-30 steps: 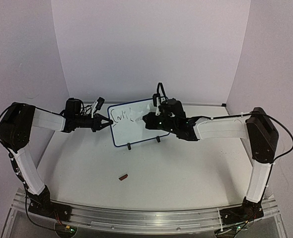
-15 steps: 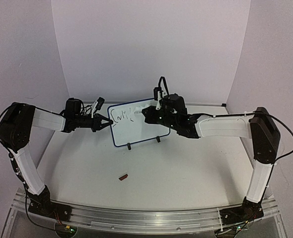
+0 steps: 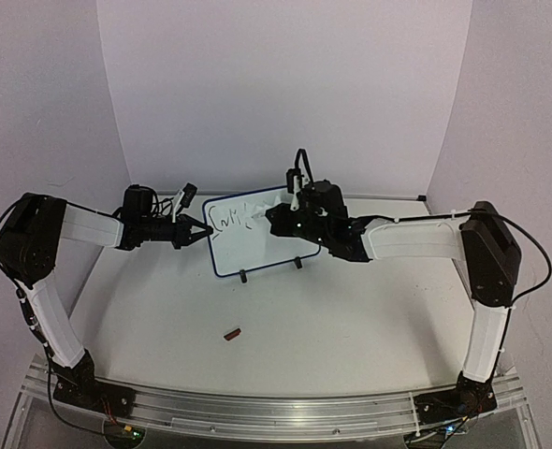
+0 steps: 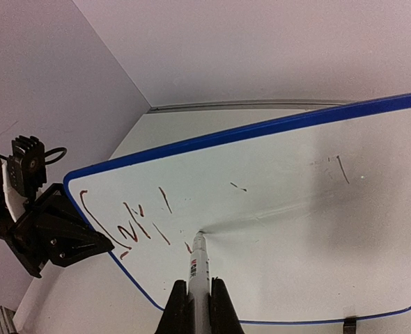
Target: Write a sentence on the whiteboard
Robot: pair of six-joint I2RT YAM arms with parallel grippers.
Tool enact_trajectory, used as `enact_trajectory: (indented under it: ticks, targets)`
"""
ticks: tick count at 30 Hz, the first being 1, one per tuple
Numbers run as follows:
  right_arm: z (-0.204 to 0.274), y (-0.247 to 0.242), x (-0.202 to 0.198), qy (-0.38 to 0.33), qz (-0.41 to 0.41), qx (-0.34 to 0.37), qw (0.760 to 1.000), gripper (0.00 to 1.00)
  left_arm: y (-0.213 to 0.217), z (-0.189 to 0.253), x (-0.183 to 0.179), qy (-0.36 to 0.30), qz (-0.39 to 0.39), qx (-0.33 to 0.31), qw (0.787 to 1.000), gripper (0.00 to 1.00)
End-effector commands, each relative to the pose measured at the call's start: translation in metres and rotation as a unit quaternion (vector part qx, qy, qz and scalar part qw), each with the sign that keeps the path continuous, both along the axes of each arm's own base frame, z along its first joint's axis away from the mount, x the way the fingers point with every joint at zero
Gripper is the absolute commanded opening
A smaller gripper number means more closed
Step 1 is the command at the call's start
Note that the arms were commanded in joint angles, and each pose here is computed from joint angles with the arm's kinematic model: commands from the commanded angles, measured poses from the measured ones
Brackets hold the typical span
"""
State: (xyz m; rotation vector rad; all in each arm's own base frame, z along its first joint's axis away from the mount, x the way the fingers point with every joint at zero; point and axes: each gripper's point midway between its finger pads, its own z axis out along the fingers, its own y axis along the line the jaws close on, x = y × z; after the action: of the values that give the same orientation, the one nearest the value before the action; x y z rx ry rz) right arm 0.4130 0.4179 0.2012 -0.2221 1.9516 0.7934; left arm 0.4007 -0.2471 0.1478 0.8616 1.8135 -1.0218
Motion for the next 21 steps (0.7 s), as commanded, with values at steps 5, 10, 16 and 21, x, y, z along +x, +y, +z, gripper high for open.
enact_trajectory:
  ticks: [5,10,16,21]
  targets:
    - [0.008,-0.007,0.016,-0.008,-0.032,0.007,0.999,0.00,0.009,-0.014,0.009,-0.003,0.036,0.040,0.999,0.00]
    - [0.009,-0.013,0.017,-0.009,-0.044,0.005,0.999,0.00,0.008,-0.014,0.009,-0.003,0.035,0.040,0.999,0.00]
    - [0.015,-0.020,0.017,-0.016,-0.056,0.004,0.998,0.00,0.008,-0.014,0.009,-0.003,0.035,0.040,0.999,0.00]
    - [0.021,-0.021,0.017,-0.021,-0.058,0.005,0.998,0.00,0.008,-0.013,0.009,-0.004,0.035,0.039,0.999,0.00]
